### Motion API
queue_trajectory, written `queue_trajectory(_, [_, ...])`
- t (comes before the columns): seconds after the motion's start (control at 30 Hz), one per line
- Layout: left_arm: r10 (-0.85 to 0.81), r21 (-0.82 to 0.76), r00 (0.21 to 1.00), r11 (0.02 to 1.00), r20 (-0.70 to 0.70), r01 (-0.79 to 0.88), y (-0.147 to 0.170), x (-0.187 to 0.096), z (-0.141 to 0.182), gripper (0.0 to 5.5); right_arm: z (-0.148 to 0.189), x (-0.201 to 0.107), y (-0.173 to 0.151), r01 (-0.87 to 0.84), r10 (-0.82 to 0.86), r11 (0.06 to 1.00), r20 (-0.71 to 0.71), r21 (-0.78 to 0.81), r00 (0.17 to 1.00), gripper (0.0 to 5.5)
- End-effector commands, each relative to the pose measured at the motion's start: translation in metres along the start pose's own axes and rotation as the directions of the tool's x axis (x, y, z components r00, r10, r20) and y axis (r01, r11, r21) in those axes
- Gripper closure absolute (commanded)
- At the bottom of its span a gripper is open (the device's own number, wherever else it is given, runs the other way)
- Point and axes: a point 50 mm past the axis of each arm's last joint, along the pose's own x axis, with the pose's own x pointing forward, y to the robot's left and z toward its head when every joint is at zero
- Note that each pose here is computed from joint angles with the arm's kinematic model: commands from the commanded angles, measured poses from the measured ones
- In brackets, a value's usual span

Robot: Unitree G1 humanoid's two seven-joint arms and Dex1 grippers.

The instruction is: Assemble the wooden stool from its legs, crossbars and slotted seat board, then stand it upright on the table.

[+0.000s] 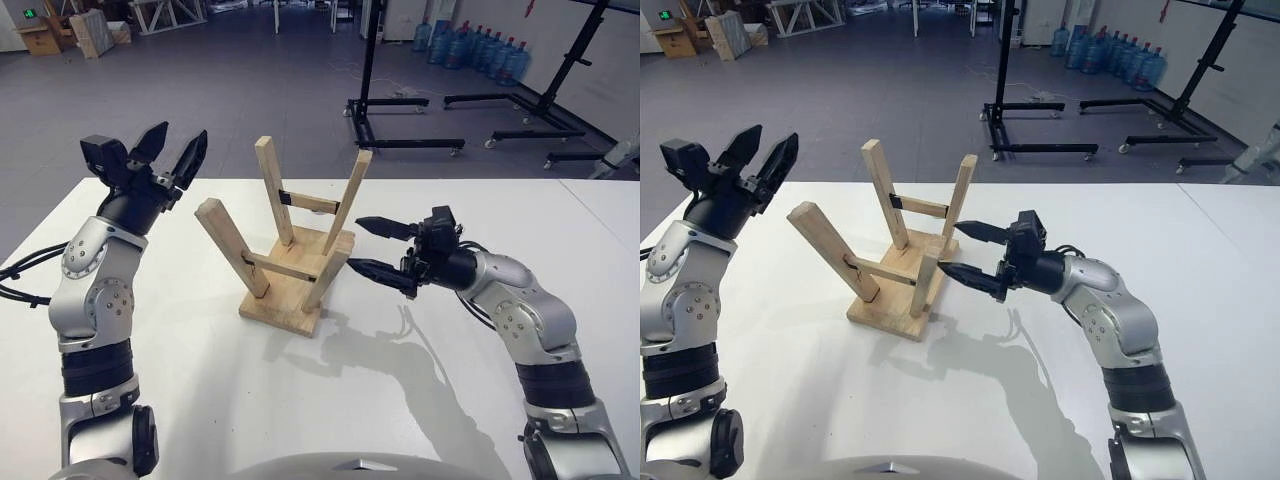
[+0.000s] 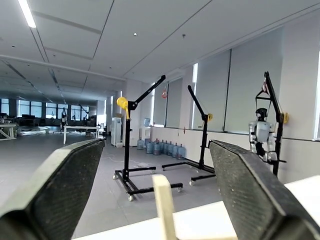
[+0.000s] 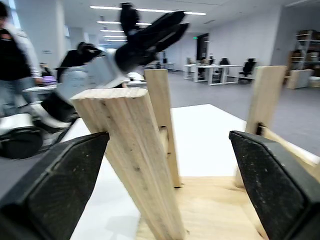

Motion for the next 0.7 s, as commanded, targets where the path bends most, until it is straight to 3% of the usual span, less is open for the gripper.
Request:
queue_trajectory(0.03, [-0.202,-0.043,0.978,0.979,-0.053,0.2,-0.038,-0.006,-0.004,1.68,-0.009,-0.02,-0.016,0.141,-0.141,0.99,-0.019,-0.012,0.99,1.1])
queue_trajectory(0.27, [-0.216,-0.074,0.958,0.976,-0.187,0.205,-0.048,-0.025,-0.018,1.68,-0.011,-0.034,-0.014,0.208,-0.208,0.978,0.021,-0.011,0.978,1.1])
queue_trajectory(0.47, [-0.132,0.004,0.951,0.99,-0.281,0.138,-0.034,-0.024,-0.034,1.68,-0.01,0.006,-0.02,0.2,-0.193,0.975,0.082,-0.094,0.978,1.1])
queue_trajectory(0.7, [-0.131,0.117,0.932,0.977,-0.337,0.179,-0.02,-0.008,-0.045,1.68,-0.009,0.03,0.011,-0.021,0.027,0.992,0.047,-0.126,0.999,1.1])
